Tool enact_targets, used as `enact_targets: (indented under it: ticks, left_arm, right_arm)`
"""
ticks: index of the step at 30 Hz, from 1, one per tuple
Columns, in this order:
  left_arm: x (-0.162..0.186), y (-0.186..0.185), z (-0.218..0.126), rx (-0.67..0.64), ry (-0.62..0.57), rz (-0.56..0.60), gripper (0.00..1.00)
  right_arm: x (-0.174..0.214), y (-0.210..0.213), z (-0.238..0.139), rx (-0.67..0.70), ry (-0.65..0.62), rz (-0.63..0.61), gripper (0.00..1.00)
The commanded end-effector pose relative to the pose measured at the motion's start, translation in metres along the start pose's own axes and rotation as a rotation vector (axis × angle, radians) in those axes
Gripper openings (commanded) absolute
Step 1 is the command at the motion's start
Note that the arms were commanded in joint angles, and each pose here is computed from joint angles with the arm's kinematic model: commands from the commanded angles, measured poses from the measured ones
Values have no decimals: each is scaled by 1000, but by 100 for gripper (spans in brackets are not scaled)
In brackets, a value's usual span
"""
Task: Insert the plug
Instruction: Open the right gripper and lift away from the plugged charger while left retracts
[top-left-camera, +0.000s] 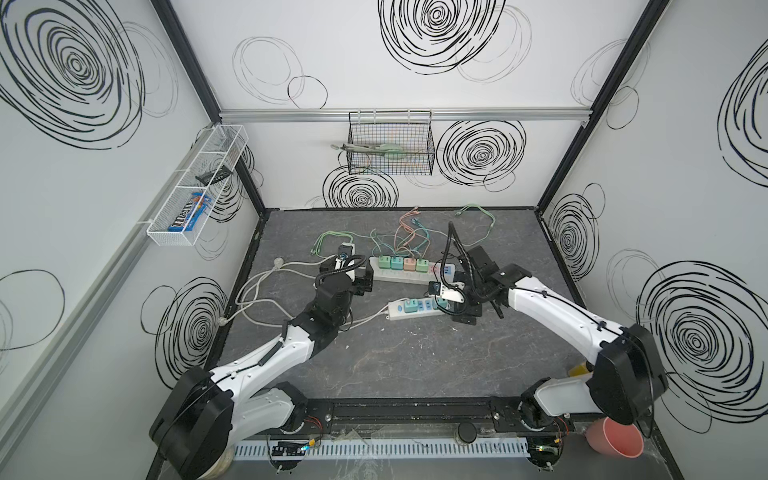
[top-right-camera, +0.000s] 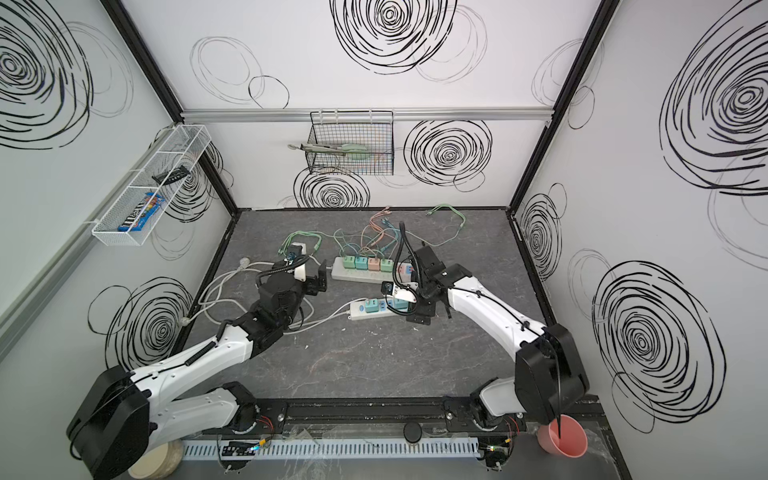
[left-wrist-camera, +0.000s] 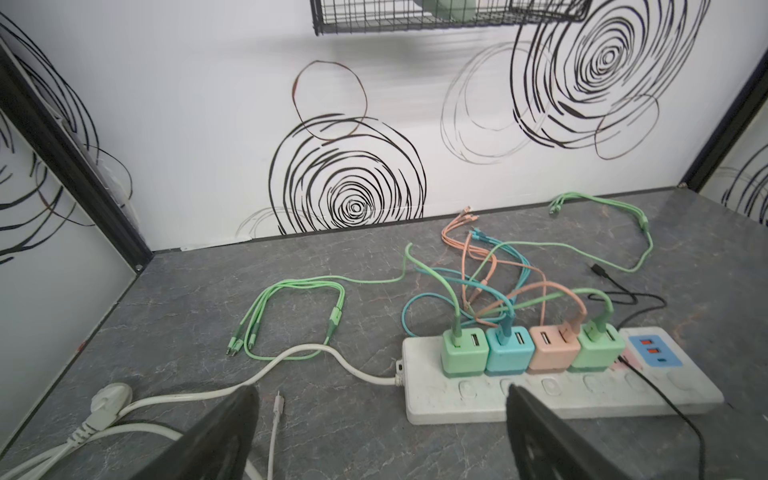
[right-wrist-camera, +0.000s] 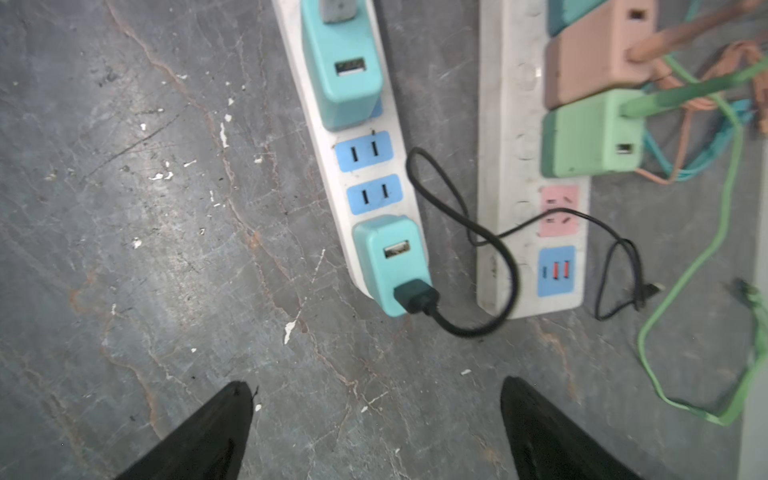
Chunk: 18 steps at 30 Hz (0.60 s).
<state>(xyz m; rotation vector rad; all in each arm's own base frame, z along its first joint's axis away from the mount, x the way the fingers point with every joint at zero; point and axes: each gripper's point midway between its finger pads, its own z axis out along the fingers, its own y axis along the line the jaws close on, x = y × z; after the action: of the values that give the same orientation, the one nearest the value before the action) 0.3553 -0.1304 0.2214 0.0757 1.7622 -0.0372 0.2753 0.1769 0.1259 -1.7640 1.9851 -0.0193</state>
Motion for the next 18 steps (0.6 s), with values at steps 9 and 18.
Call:
enact_targets:
  ticks: [9, 18]
  left_arm:
    - [-45, 50, 4, -274, -218, -41, 96]
    - [-10, 118, -14, -542, -193, -40, 96]
  right_arm:
    - [-11, -121, -98, 717, -544, 448, 97]
    - [116, -156, -115, 964, -724, 1146, 97]
